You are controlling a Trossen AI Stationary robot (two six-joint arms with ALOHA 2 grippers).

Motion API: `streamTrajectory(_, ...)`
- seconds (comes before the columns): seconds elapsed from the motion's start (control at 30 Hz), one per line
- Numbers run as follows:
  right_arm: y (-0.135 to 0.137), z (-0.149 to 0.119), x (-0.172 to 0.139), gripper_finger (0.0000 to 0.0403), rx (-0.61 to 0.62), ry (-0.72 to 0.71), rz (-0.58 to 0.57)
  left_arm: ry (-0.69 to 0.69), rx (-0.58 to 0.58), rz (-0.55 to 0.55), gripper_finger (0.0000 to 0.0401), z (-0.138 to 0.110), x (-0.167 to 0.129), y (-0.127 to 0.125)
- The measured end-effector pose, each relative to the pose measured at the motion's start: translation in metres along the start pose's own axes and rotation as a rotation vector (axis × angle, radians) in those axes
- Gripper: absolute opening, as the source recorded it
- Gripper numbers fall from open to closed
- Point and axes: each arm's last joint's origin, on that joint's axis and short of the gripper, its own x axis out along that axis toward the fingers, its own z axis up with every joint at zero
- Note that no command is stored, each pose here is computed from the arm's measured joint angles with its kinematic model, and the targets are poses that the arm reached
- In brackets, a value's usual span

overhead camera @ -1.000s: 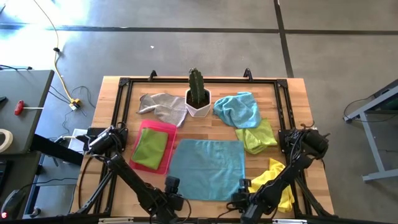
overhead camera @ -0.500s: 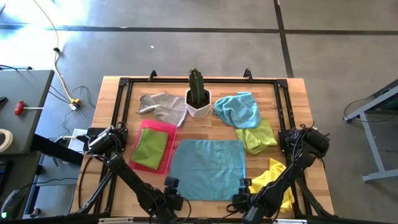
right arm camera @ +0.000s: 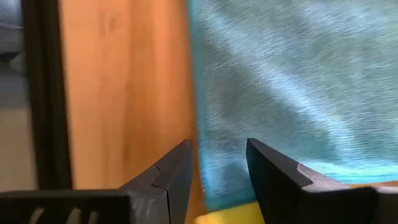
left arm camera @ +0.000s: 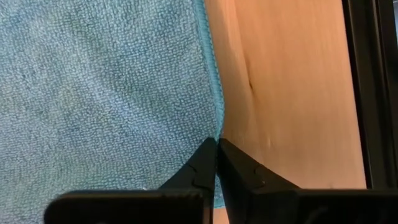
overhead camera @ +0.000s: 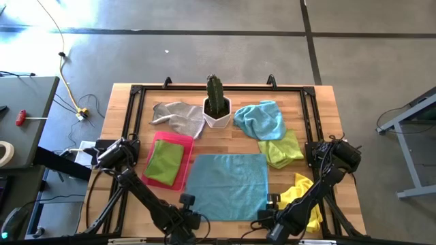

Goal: Fold microfiber towels
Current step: Fold the bottom blue towel

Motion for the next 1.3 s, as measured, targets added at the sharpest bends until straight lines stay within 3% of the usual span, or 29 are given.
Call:
streamTrajectory(0.5, 0.000, -0.005, 0.016, 0.0141, -0.067, 0.046, -0.050, 0.016, -0.009, -0.020, 0.0001, 0.003, 0.001, 0.004)
streamTrajectory(0.6, -0.001, -0.005, 0.015, 0.0115, -0.045, 0.046, -0.056, 0.022, -0.014, -0.028, 0.0001, 0.004, -0.001, 0.004)
streamTrajectory(0.8, 0.000, -0.004, 0.010, 0.0010, -0.053, 0.047, -0.028, 0.059, -0.012, -0.007, 0.0000, 0.005, -0.015, 0.007)
streamTrajectory(0.97, -0.003, -0.002, 0.000, 0.0013, -0.054, 0.024, -0.017, 0.118, -0.032, -0.040, 0.0000, 0.005, -0.030, 0.010)
streamTrajectory(1.17, -0.002, 0.012, -0.010, 0.0007, -0.013, 0.065, 0.163, 0.110, -0.001, -0.159, 0.0000, 0.013, -0.052, 0.006)
streamTrajectory(1.3, -0.011, 0.021, -0.016, 0.0002, -0.033, 0.059, 0.173, 0.099, 0.010, -0.099, 0.0000, 0.017, -0.066, 0.016)
